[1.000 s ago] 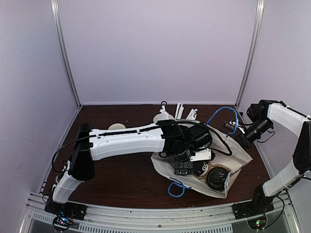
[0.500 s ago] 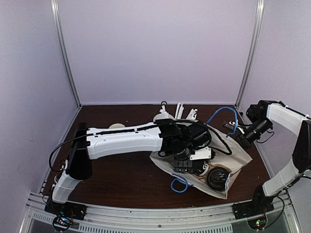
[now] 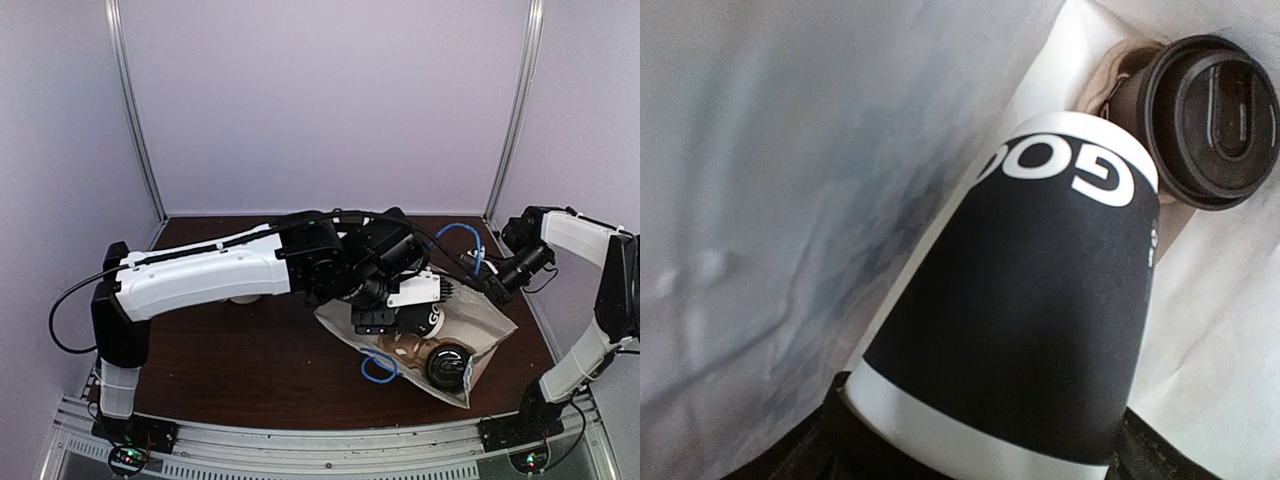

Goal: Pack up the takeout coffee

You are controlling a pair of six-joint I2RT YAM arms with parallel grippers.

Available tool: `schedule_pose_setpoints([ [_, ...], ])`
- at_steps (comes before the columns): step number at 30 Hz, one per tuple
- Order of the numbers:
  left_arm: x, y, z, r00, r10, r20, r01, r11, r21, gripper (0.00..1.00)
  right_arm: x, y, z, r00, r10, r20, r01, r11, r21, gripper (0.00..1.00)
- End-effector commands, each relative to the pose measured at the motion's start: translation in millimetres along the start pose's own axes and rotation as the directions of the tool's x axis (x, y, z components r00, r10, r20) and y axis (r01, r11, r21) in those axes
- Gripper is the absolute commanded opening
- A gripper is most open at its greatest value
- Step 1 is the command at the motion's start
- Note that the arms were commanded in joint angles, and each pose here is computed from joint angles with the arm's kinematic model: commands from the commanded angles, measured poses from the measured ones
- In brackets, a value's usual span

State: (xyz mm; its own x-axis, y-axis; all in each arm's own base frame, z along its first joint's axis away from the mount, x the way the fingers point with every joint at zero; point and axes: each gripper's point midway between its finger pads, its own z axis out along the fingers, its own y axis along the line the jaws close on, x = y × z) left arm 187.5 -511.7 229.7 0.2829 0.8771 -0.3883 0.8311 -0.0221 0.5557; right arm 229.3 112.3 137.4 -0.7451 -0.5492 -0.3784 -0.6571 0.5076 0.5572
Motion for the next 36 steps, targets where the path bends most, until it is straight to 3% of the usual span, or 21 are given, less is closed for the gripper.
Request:
schedule_pose_setpoints([
  [1,-18.2,23.8,-52.3,0.997,0.043,0.057,-0.036,0.991,-0.131,0.81,-15.7,-7.6,-6.3,0.999,0.005,0.046,-0.005,1.000,-0.018,0.52],
  [7,-17.9,29.2,-87.8,0.996,0.068,0.053,-0.057,0.981,-0.185,0.82,-27.7,-20.7,-8.9,0.996,0.049,0.078,-0.045,0.998,-0.050,0.51],
  [13,-15.1,43.8,-119.5,0.994,0.109,-0.006,-0.105,0.943,-0.317,0.82,-28.8,-49.4,-14.1,0.991,0.098,0.088,-0.102,0.994,0.044,0.51],
  [17,-0.6,67.6,-155.5,0.989,0.116,-0.094,-0.146,0.878,-0.455,0.84,-25.2,-62.6,-13.6,0.989,0.127,0.082,-0.133,0.989,0.067,0.51],
  [22,53.4,82.3,-178.6,0.945,0.078,-0.318,-0.250,0.799,-0.547,0.85,-22.5,-64.1,-9.9,0.989,0.123,0.082,-0.128,0.990,0.066,0.52],
  [25,81.3,78.9,-183.6,0.906,0.059,-0.419,-0.304,0.781,-0.546,0.86,-20.8,-62.8,-8.6,0.990,0.116,0.083,-0.122,0.990,0.065,0.52],
  [30,99.1,75.9,-190.0,0.897,0.017,-0.441,-0.283,0.790,-0.544,0.85,-15.0,-59.3,-5.0,0.991,0.110,0.075,-0.114,0.992,0.055,0.52],
  [32,105.2,62.1,-176.8,0.885,0.055,-0.462,-0.303,0.821,-0.483,0.85,-12.8,-57.5,-4.5,0.992,0.105,0.071,-0.108,0.993,0.054,0.52],
  [36,136.7,16.3,-128.0,0.779,0.203,-0.593,-0.443,0.848,-0.291,0.85,-10.5,-53.6,-6.3,0.994,0.088,0.070,-0.092,0.994,0.064,0.52],
])
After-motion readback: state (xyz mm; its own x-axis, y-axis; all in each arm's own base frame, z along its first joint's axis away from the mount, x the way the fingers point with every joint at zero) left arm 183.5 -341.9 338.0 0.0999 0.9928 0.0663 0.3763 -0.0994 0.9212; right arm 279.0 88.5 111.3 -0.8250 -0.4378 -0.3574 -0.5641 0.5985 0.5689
